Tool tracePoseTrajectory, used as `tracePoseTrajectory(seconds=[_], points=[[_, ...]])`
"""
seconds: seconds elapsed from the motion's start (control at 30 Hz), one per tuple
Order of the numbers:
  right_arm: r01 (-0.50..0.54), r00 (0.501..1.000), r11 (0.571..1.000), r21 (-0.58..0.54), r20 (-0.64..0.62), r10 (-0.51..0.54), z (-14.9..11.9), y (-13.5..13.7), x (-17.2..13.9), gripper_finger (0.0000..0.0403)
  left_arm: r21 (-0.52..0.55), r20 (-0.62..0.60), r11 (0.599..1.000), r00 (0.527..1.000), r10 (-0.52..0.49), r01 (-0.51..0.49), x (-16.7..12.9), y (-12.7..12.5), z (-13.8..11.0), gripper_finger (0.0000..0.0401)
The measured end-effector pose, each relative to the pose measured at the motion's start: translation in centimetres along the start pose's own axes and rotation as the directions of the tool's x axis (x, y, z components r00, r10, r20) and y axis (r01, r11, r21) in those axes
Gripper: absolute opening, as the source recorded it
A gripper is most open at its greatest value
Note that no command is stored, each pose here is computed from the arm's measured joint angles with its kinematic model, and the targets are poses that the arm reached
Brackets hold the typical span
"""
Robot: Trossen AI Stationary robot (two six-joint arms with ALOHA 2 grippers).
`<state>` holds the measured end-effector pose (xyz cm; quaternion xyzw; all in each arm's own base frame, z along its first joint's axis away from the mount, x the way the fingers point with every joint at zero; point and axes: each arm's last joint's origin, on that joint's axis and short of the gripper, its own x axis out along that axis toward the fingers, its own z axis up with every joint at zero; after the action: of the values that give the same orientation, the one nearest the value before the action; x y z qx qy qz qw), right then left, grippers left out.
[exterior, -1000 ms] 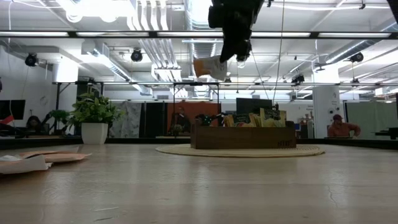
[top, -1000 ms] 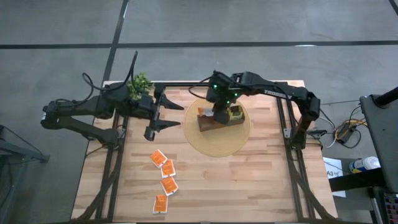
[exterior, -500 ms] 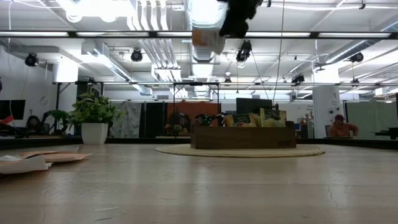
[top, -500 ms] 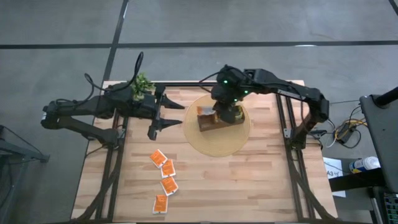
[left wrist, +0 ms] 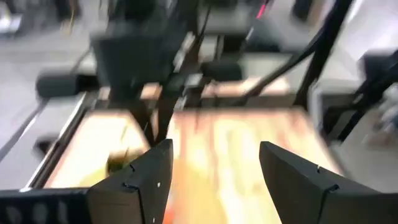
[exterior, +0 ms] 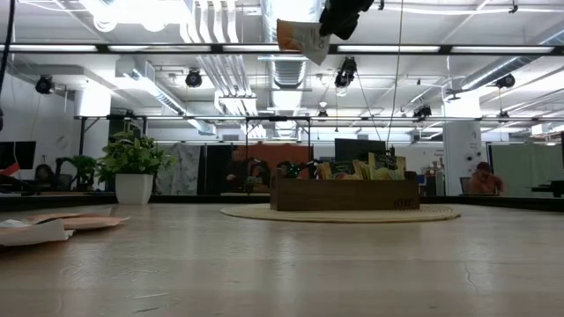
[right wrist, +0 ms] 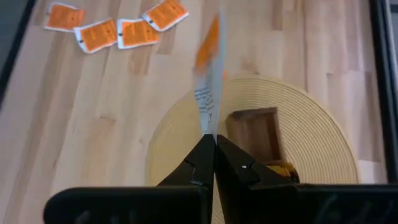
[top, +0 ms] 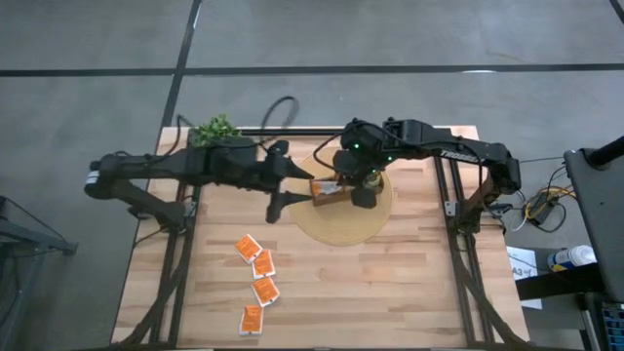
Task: Pick & Place Tea
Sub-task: Put the white tea bag into the left section of the wooden organizer
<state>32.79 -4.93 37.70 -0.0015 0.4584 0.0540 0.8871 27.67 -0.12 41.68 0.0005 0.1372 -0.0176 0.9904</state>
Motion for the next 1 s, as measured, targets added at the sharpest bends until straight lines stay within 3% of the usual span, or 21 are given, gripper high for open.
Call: tracePoseTrajectory(seconds=[0.17, 0.47, 0.67, 1.0], points=[[0.013, 1.0, 1.0, 0.002, -0.021, -0.013, -0.1, 0.1, 0.0, 0.0008, -0.001, -0.195, 0.999, 0.98, 0.046, -0.047, 1.9, 0.2, 0.8, 0.0233], [0.018, 1.0, 1.0, -0.025, -0.011, -0.018, 0.1, 0.8, -0.2, 0.0008, 0.021, -0.3, 0.998, 0.952, 0.06, -0.056, 5.9, 0.6, 0.6, 0.0233], [0.005, 1.0, 0.998, -0.056, -0.01, -0.006, 0.2, 1.5, -0.1, 0.0008, 0.02, -0.352, 0.991, 0.927, 0.13, -0.132, 6.9, 1.0, -0.4, 0.0232], [-0.006, 1.0, 0.996, -0.086, 0.009, 0.006, 0.5, 2.4, 0.0, 0.0008, 0.001, -0.397, 0.987, 0.906, 0.146, -0.158, 7.8, 1.2, -1.3, 0.022]])
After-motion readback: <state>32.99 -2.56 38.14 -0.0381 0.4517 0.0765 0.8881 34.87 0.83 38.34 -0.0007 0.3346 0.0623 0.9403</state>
